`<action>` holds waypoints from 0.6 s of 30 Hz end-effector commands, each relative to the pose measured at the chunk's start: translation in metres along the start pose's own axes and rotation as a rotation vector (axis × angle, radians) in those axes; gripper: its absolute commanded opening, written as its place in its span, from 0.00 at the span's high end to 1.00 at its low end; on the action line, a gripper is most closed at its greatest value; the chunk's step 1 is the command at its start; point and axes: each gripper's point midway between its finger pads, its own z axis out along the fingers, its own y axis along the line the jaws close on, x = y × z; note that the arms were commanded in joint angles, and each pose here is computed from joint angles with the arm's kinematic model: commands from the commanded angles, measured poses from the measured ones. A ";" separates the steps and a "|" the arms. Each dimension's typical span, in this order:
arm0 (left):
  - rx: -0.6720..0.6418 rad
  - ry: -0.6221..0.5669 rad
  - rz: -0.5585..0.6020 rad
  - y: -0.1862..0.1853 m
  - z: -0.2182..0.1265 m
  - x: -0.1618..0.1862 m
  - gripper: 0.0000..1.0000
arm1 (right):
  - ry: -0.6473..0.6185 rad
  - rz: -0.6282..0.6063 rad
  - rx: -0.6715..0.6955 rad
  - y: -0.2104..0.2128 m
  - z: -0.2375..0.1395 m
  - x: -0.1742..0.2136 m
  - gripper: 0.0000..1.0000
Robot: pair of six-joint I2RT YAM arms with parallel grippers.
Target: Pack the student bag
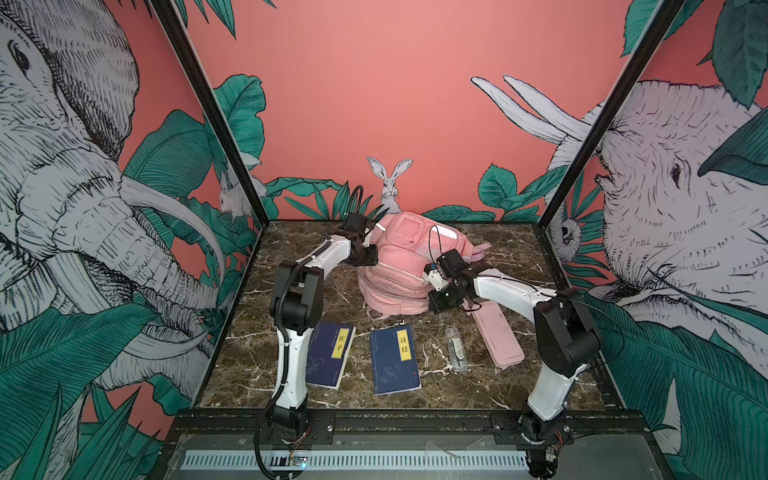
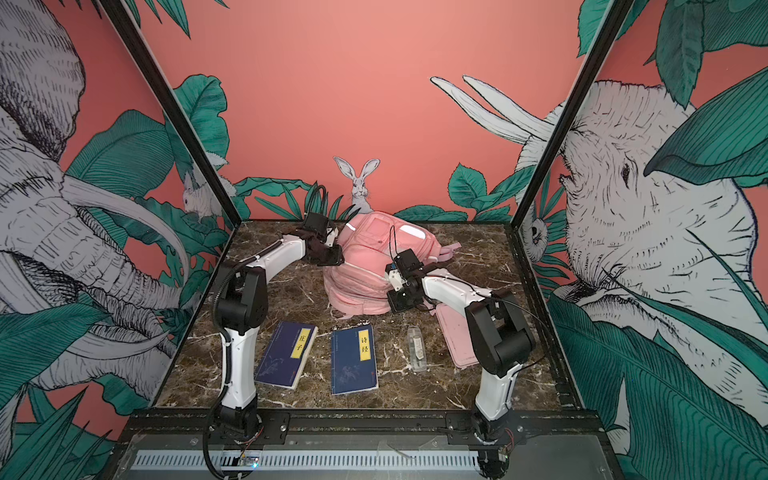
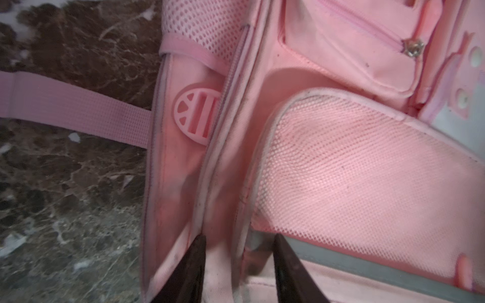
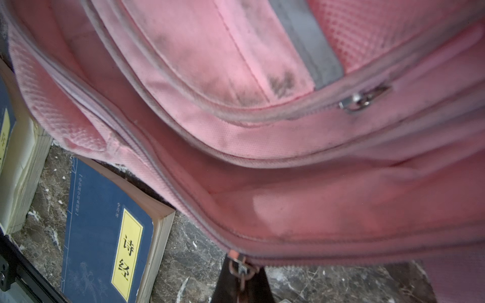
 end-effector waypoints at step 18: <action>0.249 -0.025 -0.179 -0.015 0.006 -0.003 1.00 | 0.041 -0.028 0.017 0.001 -0.004 0.003 1.00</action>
